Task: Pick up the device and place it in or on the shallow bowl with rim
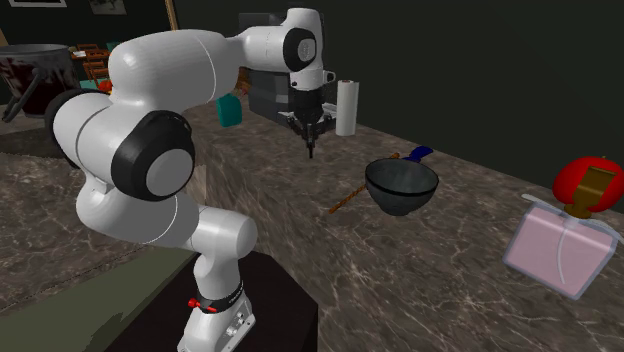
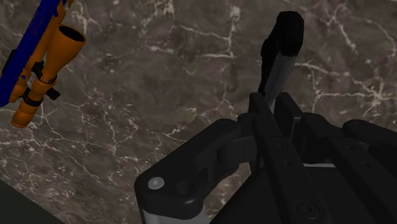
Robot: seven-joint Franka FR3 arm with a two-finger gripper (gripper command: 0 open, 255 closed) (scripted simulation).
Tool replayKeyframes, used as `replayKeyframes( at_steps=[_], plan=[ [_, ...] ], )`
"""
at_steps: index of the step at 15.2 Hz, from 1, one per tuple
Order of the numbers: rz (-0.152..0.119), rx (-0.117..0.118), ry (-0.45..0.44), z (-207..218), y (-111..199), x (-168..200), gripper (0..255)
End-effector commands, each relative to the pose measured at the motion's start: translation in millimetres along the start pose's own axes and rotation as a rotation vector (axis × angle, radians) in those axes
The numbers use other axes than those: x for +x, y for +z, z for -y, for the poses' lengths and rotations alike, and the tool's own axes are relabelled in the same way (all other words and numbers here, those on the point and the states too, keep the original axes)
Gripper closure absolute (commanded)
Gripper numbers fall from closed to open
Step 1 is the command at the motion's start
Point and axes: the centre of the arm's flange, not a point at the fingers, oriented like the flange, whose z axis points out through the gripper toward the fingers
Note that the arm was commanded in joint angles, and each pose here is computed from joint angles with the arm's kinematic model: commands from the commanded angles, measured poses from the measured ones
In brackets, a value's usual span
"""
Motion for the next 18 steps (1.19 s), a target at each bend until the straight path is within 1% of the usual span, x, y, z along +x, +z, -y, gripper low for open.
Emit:
replayKeyframes(
  at_steps=[1,18],
  plan=[
    [0.0,0.0,0.0,-2,-11,2,255],
    [0.0,0.0,0.0,-6,-101,4,255]
  ],
)
